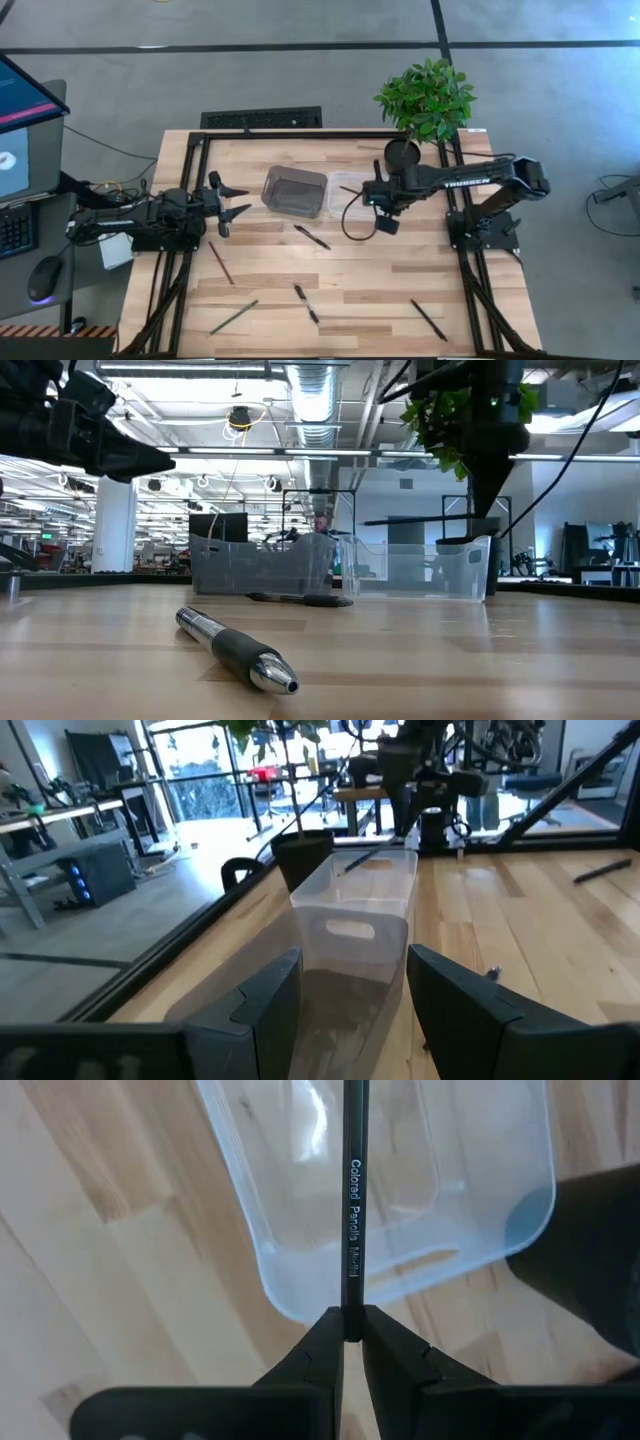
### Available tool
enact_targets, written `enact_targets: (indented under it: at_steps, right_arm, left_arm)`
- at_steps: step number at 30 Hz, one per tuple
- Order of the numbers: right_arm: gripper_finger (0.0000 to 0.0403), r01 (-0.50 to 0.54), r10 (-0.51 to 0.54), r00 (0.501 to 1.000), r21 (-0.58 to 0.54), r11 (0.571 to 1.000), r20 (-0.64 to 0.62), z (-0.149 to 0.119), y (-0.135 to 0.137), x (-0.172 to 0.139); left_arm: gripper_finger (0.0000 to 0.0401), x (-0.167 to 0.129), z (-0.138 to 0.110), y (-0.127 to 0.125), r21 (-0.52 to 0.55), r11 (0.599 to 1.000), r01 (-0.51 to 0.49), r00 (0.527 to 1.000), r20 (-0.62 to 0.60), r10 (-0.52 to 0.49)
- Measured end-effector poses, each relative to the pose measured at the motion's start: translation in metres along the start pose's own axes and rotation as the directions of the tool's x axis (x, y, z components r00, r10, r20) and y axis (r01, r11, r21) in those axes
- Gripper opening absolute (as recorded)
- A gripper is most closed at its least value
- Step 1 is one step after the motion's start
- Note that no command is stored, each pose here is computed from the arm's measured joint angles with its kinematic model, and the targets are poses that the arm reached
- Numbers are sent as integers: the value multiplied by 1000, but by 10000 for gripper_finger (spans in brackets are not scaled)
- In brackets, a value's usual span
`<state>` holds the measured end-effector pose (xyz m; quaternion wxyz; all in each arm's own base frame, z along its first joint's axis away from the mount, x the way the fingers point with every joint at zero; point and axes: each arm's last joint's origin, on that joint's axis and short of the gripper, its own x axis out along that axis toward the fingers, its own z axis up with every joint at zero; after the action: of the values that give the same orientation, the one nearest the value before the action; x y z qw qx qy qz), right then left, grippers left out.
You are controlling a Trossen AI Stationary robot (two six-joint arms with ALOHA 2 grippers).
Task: Sort pens & pencils
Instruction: Put the black colored pencil into the transparent bin
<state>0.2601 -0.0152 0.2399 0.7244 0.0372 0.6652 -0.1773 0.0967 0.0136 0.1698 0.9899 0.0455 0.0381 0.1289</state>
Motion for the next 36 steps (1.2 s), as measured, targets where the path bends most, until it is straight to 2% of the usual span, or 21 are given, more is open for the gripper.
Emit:
enact_targets:
  at_steps: [7, 9, 11, 13, 23, 36]
  right_arm:
    - [59, 4, -4, 1000, 22, 1000, -6, 11, -4, 17]
    - [59, 13, -12, 999, 20, 1000, -42, 10, -8, 22]
    - [59, 7, -7, 1000, 29, 1000, -15, 19, -7, 28]
    - [59, 22, -20, 997, 19, 1000, -81, 18, -9, 37]
    - [59, 35, -41, 984, -35, 999, -171, 27, -4, 69]
    - [59, 38, -45, 984, -42, 998, -172, 27, -2, 68]
  left_arm:
    - [174, 0, 0, 0, 0, 1000, 1, 1000, -2, -1]
    - [174, 0, 0, 0, 1, 1000, 0, 1000, -4, 0]
    - [174, 0, 0, 0, 1, 1000, 1, 1000, -6, -1]
    - [174, 1, -1, 0, 2, 1000, 3, 1000, -12, -3]
    - [174, 3, -3, -1, 5, 1000, 2, 999, -42, -2]
    - [174, 3, -3, 0, 13, 1000, -16, 999, -43, 17]
